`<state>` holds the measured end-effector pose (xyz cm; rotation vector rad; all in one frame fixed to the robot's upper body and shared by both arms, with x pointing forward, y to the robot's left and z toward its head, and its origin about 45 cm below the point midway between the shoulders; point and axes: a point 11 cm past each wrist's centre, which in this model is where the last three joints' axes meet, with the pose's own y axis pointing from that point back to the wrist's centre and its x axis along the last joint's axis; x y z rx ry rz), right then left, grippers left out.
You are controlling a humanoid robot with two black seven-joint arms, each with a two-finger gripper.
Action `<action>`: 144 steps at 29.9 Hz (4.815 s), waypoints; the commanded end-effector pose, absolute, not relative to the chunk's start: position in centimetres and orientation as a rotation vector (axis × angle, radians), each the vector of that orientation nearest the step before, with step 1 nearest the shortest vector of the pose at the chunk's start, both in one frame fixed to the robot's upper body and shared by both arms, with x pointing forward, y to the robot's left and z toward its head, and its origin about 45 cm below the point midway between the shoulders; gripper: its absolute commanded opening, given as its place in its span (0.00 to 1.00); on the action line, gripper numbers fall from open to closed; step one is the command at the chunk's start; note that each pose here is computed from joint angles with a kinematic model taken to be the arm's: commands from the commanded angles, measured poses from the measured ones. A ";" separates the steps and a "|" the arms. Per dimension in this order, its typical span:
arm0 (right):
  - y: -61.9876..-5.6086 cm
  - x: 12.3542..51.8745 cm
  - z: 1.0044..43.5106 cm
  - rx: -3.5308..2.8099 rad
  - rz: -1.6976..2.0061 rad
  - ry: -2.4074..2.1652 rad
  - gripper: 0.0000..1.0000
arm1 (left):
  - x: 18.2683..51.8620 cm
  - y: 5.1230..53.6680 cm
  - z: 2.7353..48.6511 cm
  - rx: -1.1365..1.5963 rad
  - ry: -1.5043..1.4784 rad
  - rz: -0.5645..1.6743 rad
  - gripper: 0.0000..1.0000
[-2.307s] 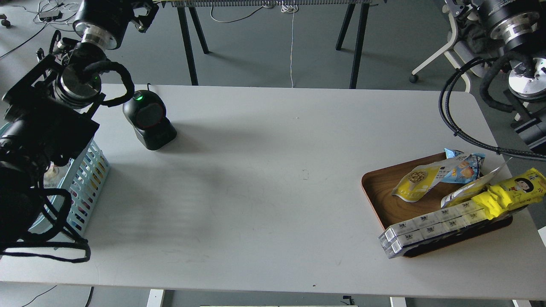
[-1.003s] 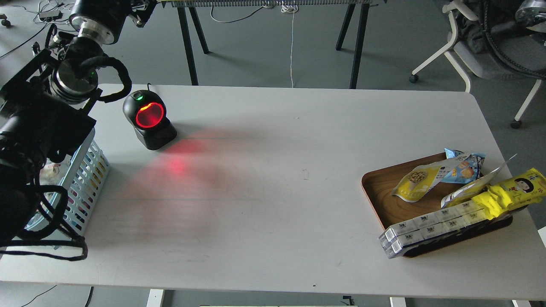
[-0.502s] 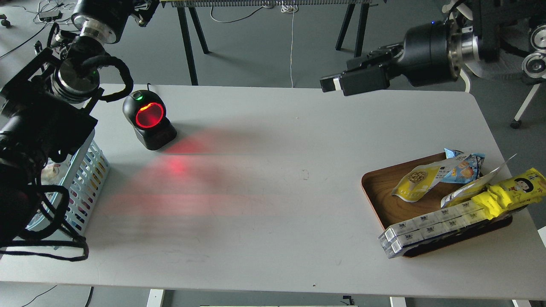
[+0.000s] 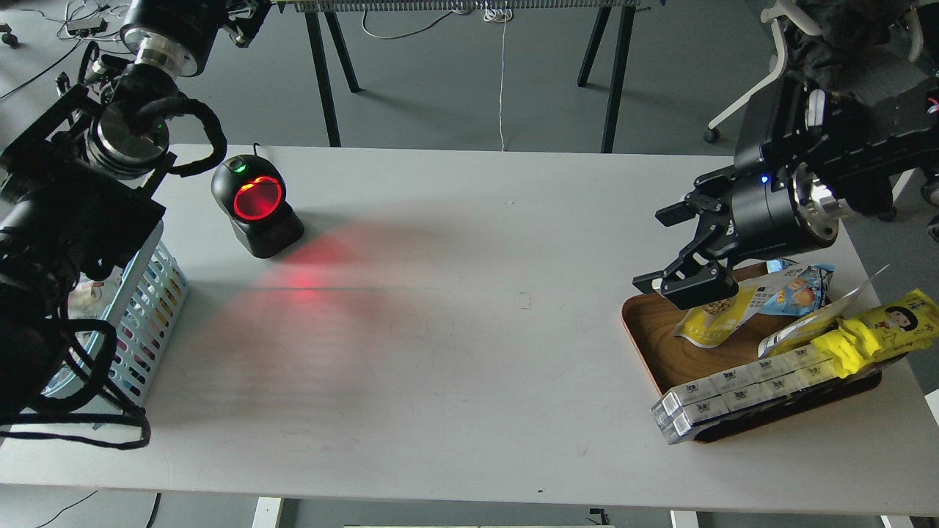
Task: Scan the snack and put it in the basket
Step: 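Reach the right gripper down to the yellow snack packet on the tray, then close the right gripper on the yellow packet and lift it, then carry the yellow packet toward the table center and lower it, then release the packet upright and withdraw the right gripper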
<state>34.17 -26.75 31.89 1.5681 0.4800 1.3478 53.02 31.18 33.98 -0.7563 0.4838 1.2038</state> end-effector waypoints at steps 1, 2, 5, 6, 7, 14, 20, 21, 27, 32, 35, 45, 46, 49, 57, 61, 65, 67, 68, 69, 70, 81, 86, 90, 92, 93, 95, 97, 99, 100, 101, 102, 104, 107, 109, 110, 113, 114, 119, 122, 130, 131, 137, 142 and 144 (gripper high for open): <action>-28.6 33.9 30.9 1.511 1.325 0.527 0.95 | 53.0 31.0 33.8 -0.753 0.488 1.201 1.00; -29.2 33.8 30.7 1.494 1.316 0.541 0.95 | 53.0 30.8 33.8 -0.752 0.490 1.199 1.00; -31.1 33.6 30.0 1.432 1.293 0.588 0.94 | 53.0 30.5 33.7 -0.752 0.493 1.195 1.00; -31.8 33.6 29.9 1.412 1.287 0.595 0.94 | 53.0 30.5 33.7 -0.752 0.493 1.195 1.00; -32.2 33.8 29.8 1.396 1.283 0.599 0.93 | 53.0 30.5 33.7 -0.752 0.493 1.195 1.00; -34.9 35.0 28.2 1.355 1.214 0.583 0.79 | 53.0 30.4 33.5 -0.751 0.498 1.194 1.00; -35.2 35.3 28.0 1.340 1.206 0.587 0.56 | 53.0 30.6 33.5 -0.750 0.497 1.199 1.00; -35.3 35.3 28.0 1.339 1.206 0.590 0.52 | 53.0 30.5 33.4 -0.750 0.497 1.198 1.00; -35.4 35.1 27.3 1.325 1.203 0.623 0.34 | 53.0 30.9 33.7 -0.755 0.488 1.204 1.00; -35.1 35.2 27.1 1.325 1.207 0.636 0.18 | 53.0 30.9 33.6 -0.757 0.489 1.205 1.00; -35.1 35.2 27.1 1.325 1.207 0.636 0.14 | 53.0 30.7 33.6 -0.757 0.491 1.202 1.00; -35.4 35.8 27.2 1.318 1.205 0.614 0.00 | 53.0 30.7 33.5 -0.755 0.491 1.204 1.00; -35.4 35.8 27.2 1.319 1.205 0.611 0.00 | 53.0 30.7 33.4 -0.755 0.492 1.205 1.00; -34.9 36.1 27.6 1.321 1.237 0.598 0.00 | 53.0 30.7 33.4 -0.755 0.492 1.205 1.00; -33.7 37.3 30.0 1.297 1.321 0.547 0.00 | 53.0 30.8 33.6 -0.755 0.489 1.205 1.00; -32.0 38.3 32.7 1.267 1.402 0.512 0.00 | 53.0 30.8 33.5 -0.756 0.491 1.206 1.00; -29.6 38.3 34.1 1.266 1.469 0.523 0.00 | 53.0 31.0 33.6 -0.757 0.487 1.207 1.00; -28.2 38.5 34.9 1.264 1.497 0.523 0.00 | 53.0 31.1 33.6 -0.757 0.486 1.208 1.00; -27.7 38.6 35.2 1.266 1.506 0.521 0.00 | 53.0 31.1 33.6 -0.757 0.486 1.209 1.00; -27.2 38.7 35.5 1.269 1.515 0.517 0.00 | 53.0 31.1 33.6 -0.757 0.486 1.209 1.00; -26.4 38.9 35.9 1.269 1.528 0.518 0.00 | 53.0 31.1 33.6 -0.757 0.486 1.209 1.00; -15.6 38.1 35.1 1.528 1.565 0.523 0.00 | 53.0 30.8 33.5 -0.755 0.490 1.206 1.00; -12.6 37.7 33.0 1.552 1.577 0.594 0.00 | 52.9 31.2 33.4 -0.755 0.489 1.213 1.00; -11.2 37.9 31.3 1.553 1.576 0.627 0.00 | 53.0 30.9 33.3 -0.754 0.492 1.210 1.00; -10.8 38.3 30.7 1.550 1.577 0.626 0.00 | 53.0 30.8 33.2 -0.756 0.494 1.209 1.00; -10.6 38.4 30.2 1.552 1.576 0.628 0.00 | 53.0 30.8 33.3 -0.756 0.494 1.208 1.00; -10.0 38.5 29.5 1.560 1.585 0.632 0.00 | 53.0 30.8 33.3 -0.756 0.494 1.208 1.00; -9.3 38.5 28.9 1.564 1.593 0.643 0.00 | 53.0 30.8 33.4 -0.757 0.492 1.208 1.00; -8.8 38.6 28.4 1.560 1.597 0.650 0.00 | 53.0 30.9 33.4 -0.757 0.491 1.208 1.00; -8.5 38.7 28.1 1.559 1.599 0.650 0.00 | 53.0 30.8 33.4 -0.755 0.491 1.206 1.00; -8.4 38.8 27.7 1.559 1.597 0.652 0.00 | 53.0 30.9 33.4 -0.757 0.491 1.208 1.00; -8.2 38.8 27.5 1.558 1.599 0.652 0.00 | 53.0 30.9 33.4 -0.757 0.491 1.208 1.00; -7.9 38.8 26.8 1.564 1.599 0.658 0.00 | 53.0 30.8 33.4 -0.757 0.492 1.208 1.00; -7.2 38.7 26.3 1.561 1.605 0.669 0.00 | 53.0 30.9 33.4 -0.758 0.491 1.208 1.00; -7.0 38.6 26.2 1.557 1.606 0.678 0.00 | 53.0 30.9 33.4 -0.758 0.491 1.210 1.00; -6.9 38.6 26.2 1.557 1.608 0.681 0.00 | 53.0 30.9 33.4 -0.758 0.490 1.209 1.00; -6.8 38.5 26.1 1.557 1.608 0.686 0.00 | 53.0 30.9 33.4 -0.758 0.490 1.209 1.00; -6.8 38.5 26.0 1.557 1.607 0.687 0.00 | 53.0 31.0 33.5 -0.758 0.489 1.210 1.00; -6.8 38.5 26.1 1.556 1.606 0.689 0.03 | 53.0 31.1 33.4 -0.758 0.489 1.212 1.00; -6.9 38.4 25.9 1.554 1.600 0.693 0.06 | 53.0 31.1 33.4 -0.756 0.488 1.212 1.00; -6.7 38.6 26.6 1.548 1.614 0.685 0.17 | 53.0 31.2 33.6 -0.757 0.485 1.213 1.00; -6.7 38.6 26.8 1.549 1.618 0.682 0.21 | 53.0 31.3 33.6 -0.757 0.485 1.214 1.00; -5.7 38.7 30.4 1.616 1.657 0.586 0.52 | 53.0 31.4 33.9 -0.758 0.479 1.213 1.00; -6.4 37.3 33.6 1.678 1.658 0.546 0.78 | 53.0 31.4 34.0 -0.755 0.479 1.209 1.00; -6.9 37.3 35.3 1.706 1.652 0.492 0.88 | 53.0 31.3 34.1 -0.752 0.479 1.207 1.00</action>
